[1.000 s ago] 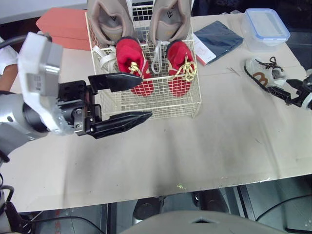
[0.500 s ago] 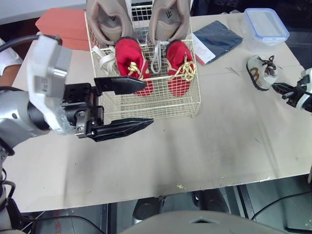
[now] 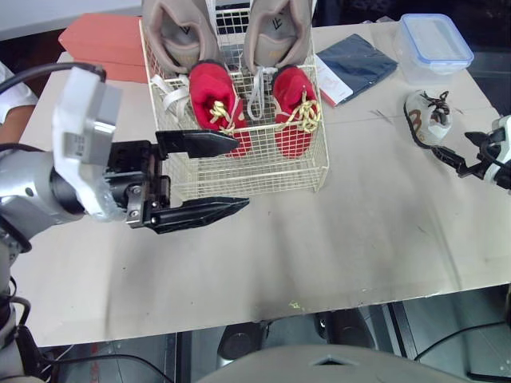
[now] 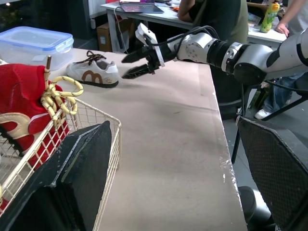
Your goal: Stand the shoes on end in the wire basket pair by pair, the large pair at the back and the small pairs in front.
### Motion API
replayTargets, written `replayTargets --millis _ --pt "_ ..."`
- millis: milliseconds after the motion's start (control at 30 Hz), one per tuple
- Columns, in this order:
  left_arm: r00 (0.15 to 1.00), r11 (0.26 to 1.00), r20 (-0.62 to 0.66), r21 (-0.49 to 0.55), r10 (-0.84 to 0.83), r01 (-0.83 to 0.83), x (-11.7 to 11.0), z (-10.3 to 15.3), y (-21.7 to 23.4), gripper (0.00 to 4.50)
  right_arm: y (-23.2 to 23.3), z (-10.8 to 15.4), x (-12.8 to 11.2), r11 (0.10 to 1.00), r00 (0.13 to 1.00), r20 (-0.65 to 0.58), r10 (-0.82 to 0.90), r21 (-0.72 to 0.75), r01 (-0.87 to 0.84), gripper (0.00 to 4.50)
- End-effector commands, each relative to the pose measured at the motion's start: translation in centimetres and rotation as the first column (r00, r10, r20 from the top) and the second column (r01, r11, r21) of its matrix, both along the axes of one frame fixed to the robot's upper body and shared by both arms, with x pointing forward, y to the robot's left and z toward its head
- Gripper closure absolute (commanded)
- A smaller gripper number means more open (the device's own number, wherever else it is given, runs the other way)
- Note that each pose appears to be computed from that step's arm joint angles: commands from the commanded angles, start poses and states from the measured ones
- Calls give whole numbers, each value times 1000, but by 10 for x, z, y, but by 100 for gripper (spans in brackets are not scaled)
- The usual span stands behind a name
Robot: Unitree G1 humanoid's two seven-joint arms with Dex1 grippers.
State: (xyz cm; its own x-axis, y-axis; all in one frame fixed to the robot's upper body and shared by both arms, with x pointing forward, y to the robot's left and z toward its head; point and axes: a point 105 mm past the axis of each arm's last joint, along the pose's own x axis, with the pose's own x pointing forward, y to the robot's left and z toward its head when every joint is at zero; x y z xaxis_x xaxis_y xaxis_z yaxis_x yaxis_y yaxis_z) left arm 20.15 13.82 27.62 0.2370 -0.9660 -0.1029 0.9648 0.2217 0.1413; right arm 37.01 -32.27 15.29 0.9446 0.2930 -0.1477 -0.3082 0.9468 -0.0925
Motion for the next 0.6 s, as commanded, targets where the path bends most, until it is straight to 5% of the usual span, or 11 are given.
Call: replayTargets --millis 33,300,367,600 --pt "999 1000 42 -4 -13 13 -2 6 0 0 -2 16 6 995 993 80 -89 49 85 4" --pt "998 999 51 -14 -28 29 -1 12 -1 0 4 7 23 978 983 85 -161 148 147 28" --pt "998 999 49 -20 -27 28 0 13 -2 0 4 8 26 975 981 96 -169 161 152 85" --pt "999 1000 44 -19 7 -6 5 12 -1 0 3 5 30 975 979 97 -176 151 161 412"
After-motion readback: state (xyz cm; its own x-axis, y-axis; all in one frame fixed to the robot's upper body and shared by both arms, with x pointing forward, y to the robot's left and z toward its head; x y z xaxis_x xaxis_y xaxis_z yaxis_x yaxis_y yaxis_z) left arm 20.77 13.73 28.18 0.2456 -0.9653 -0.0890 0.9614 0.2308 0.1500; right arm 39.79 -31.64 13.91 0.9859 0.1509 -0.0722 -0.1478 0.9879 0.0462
